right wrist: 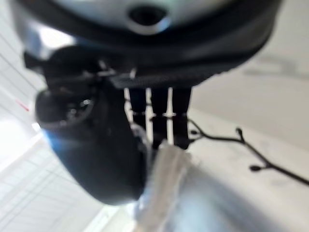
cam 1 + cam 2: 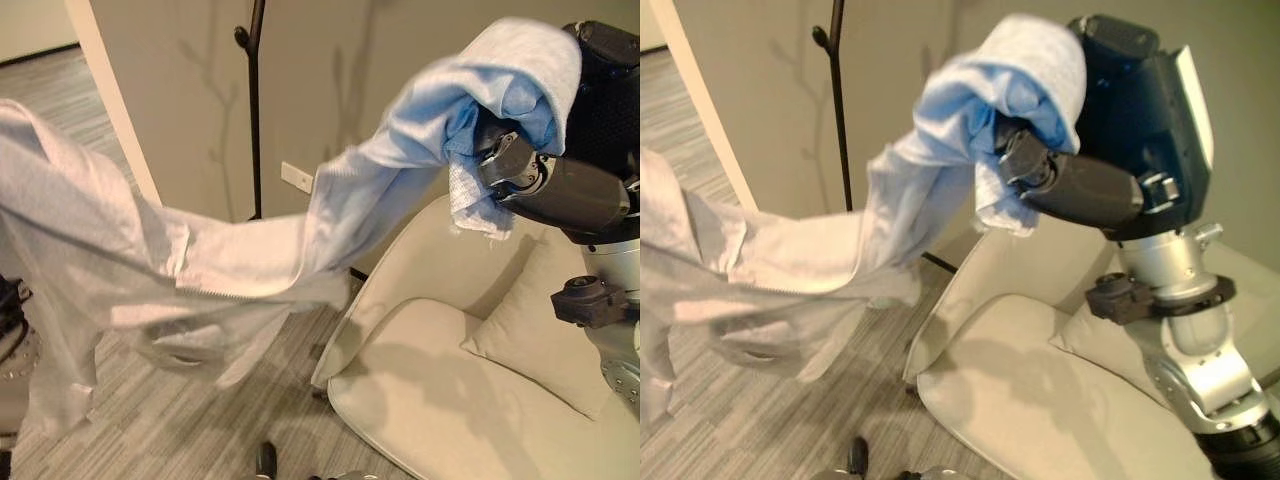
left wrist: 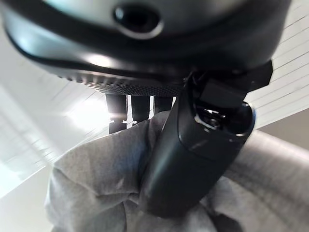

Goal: Hang the clothes on the sofa on the clothes rack.

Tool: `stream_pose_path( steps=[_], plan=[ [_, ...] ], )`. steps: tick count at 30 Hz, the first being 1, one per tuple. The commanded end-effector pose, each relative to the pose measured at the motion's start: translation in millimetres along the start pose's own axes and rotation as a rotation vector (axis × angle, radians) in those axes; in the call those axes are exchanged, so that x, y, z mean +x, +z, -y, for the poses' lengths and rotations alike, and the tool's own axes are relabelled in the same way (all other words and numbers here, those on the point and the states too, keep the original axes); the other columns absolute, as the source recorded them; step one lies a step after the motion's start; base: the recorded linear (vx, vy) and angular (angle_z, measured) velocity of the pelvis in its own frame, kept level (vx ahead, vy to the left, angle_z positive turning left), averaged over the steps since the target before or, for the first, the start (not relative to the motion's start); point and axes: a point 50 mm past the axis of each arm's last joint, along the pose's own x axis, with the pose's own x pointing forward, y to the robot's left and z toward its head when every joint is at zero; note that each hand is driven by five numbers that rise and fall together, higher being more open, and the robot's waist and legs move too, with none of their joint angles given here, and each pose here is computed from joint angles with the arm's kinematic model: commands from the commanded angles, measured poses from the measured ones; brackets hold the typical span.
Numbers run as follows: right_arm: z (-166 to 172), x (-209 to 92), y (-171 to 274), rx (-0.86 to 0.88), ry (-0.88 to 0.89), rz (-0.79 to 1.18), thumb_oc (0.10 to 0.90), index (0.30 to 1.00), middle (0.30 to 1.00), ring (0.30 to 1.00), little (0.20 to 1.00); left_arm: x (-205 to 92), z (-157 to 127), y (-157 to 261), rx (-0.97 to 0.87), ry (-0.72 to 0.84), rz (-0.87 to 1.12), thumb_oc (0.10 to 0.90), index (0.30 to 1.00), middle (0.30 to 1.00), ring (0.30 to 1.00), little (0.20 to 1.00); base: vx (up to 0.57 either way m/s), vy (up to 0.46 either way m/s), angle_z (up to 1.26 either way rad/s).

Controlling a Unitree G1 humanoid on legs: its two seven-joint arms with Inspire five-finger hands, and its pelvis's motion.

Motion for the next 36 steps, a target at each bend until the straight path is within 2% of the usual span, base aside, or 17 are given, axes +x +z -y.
stream_pose_path(
  steps=[1, 5, 14, 21, 22, 25, 28, 29, 35, 36],
  plan=[
    [17, 12, 21, -0.097, -0.158, 0.193, 0.4, 0.3, 0.3, 0.3, 0.3, 31, -21, 28, -0.147, 0.152, 0.13, 0.4, 0.3, 0.3, 0.3, 0.3, -0.04, -0.012, -0.16],
    [13, 10, 13, -0.118, -0.163, 0.158, 0.4, 0.3, 0.3, 0.3, 0.3, 16, -11, 34, -0.23, 0.108, 0.081, 0.4, 0.3, 0.3, 0.3, 0.3, -0.13, -0.006, 0.01],
    [13, 8, 10, -0.175, -0.163, 0.145, 0.4, 0.3, 0.3, 0.3, 0.3, 11, 3, 49, -0.345, 0.073, 0.067, 0.4, 0.3, 0.3, 0.3, 0.3, -0.09, 0.084, 0.23],
    [22, 2, -1, -0.417, -0.291, 0.107, 0.4, 0.3, 0.3, 0.3, 0.3, 9, 24, 49, -0.423, 0.04, -0.009, 0.4, 0.3, 0.3, 0.3, 0.3, 0.03, 0.394, 0.13],
    [31, -20, -11, -0.57, -0.36, 0.008, 0.4, 0.3, 0.3, 0.3, 0.3, 2, 35, 49, -0.414, -0.033, -0.01, 0.4, 0.3, 0.3, 0.3, 0.3, 0.27, 0.743, 0.06],
    [45, -27, -20, -0.828, -0.424, -0.054, 0.4, 0.3, 0.3, 0.3, 0.3, 20, 43, 60, -0.385, -0.038, 0.078, 0.4, 0.3, 0.3, 0.3, 0.3, 0.19, 0.555, 0.65],
    [50, -22, -25, -0.893, -0.47, -0.057, 0.4, 0.3, 0.3, 0.3, 0.3, 29, 51, 63, -0.368, -0.039, 0.086, 0.4, 0.3, 0.3, 0.3, 0.3, 0.09, 0.376, 0.17],
    [63, -24, -33, -1.061, -0.472, -0.113, 0.4, 0.3, 0.3, 0.3, 0.3, 40, 58, 69, -0.354, -0.066, 0.119, 0.4, 0.3, 0.3, 0.3, 0.3, 0.11, 0.349, 0.09],
    [103, -7, -31, -1.452, -0.486, -0.143, 0.4, 0.3, 0.3, 0.3, 0.3, 76, 66, 66, -0.256, -0.039, 0.138, 0.4, 0.3, 0.3, 0.3, 0.3, 0.13, 0.309, -0.08],
    [103, -7, -32, -1.452, -0.487, -0.141, 0.4, 0.3, 0.3, 0.3, 0.3, 76, 66, 66, -0.256, -0.037, 0.137, 0.4, 0.3, 0.3, 0.3, 0.3, 0.25, 0.103, -0.1]
  ],
)
